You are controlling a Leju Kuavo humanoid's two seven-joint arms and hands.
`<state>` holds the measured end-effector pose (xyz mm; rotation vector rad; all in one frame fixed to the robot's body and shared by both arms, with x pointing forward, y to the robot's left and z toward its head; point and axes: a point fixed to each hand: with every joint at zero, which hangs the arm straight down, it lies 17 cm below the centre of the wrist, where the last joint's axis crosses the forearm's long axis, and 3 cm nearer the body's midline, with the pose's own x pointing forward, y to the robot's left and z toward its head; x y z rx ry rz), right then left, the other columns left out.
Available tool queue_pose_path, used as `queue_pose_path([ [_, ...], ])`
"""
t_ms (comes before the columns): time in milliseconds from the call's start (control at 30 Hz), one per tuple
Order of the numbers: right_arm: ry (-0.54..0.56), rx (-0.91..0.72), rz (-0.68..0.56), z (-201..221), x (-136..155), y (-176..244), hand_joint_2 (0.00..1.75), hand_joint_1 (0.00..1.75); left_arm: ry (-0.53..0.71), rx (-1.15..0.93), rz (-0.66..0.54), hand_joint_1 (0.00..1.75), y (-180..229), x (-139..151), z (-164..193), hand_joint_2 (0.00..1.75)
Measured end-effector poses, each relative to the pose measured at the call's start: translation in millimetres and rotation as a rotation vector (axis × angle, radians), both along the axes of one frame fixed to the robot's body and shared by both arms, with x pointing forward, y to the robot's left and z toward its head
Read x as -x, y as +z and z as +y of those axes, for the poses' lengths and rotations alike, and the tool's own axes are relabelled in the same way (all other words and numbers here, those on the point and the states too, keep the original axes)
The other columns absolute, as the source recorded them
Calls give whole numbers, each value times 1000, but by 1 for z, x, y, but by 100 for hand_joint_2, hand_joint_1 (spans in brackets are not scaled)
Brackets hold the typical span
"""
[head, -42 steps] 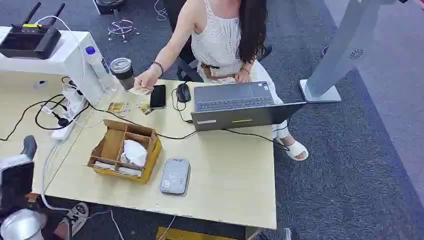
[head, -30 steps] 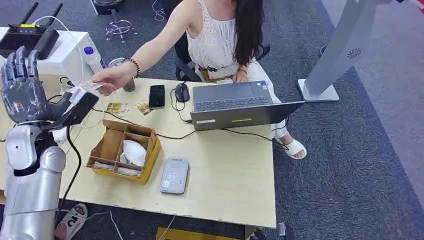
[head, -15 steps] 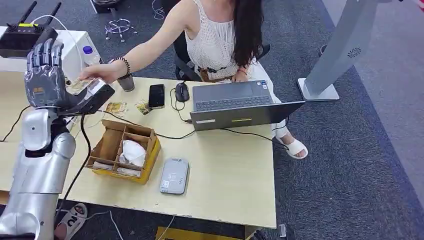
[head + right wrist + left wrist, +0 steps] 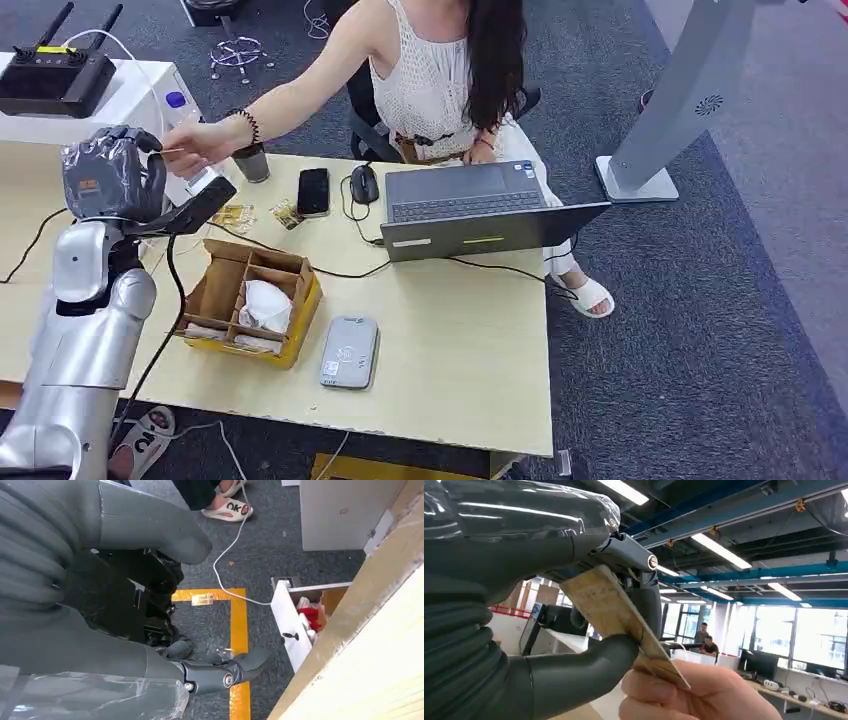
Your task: Pass the card to the sensor for recognition and then transmit it.
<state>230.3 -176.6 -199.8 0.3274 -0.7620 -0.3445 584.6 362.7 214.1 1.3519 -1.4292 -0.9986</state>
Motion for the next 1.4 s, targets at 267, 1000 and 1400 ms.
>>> queue_pose_path([
  [267, -1, 5, 3, -1, 0, -1, 175, 0, -11, 17, -1, 175, 0, 0, -2, 175],
  [1000, -55, 6, 12, -9, 11, -5, 175, 0, -344, -1, -9, 175, -21, 67, -156, 175],
  [1400, -75, 4, 14, -12, 12, -5, 175, 0, -499, -18, 70, 175, -46, 105, -228, 175],
])
